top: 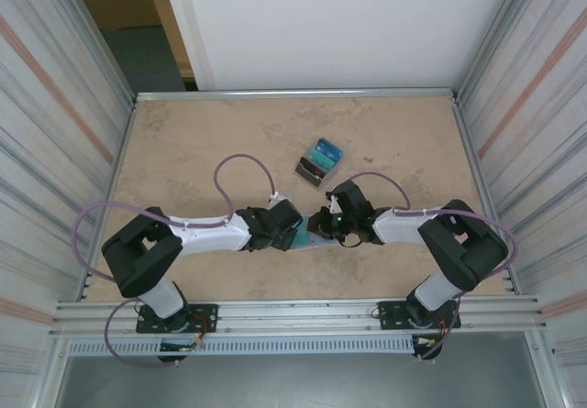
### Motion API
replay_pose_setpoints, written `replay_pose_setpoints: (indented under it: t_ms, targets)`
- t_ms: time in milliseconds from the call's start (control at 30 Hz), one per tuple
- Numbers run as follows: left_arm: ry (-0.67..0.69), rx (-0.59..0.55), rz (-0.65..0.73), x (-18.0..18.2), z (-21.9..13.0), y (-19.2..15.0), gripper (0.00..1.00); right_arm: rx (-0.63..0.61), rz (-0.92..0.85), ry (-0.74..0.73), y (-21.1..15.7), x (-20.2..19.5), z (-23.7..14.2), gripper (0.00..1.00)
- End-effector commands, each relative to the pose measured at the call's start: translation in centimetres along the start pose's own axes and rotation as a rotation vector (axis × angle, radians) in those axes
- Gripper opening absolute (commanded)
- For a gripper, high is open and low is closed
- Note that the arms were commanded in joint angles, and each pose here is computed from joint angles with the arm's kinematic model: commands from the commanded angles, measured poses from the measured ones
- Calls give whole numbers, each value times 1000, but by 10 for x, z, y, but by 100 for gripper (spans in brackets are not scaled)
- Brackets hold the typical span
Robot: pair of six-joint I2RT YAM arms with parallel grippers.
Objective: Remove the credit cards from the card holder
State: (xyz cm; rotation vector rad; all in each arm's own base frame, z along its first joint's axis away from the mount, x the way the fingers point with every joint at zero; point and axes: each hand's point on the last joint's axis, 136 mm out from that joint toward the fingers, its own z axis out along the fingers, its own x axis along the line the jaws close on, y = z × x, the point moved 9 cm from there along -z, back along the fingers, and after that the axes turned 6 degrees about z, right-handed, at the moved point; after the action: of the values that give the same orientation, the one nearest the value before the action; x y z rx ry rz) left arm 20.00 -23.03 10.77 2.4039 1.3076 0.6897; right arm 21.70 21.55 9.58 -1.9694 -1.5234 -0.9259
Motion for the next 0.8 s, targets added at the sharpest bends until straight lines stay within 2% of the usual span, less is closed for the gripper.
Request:
replay_pose_setpoints:
  t_ms: [0,400,767]
  targets:
    - [6,12,26,-4,2,1,98,39,14,36,-4,0,3,13]
    - [17,20,31,-4,3,0,99,3,29,1,-2,-10,-4,0]
    - [23,14,52,-4,4,3,99,-28,7,-106,3,-19,-15,0]
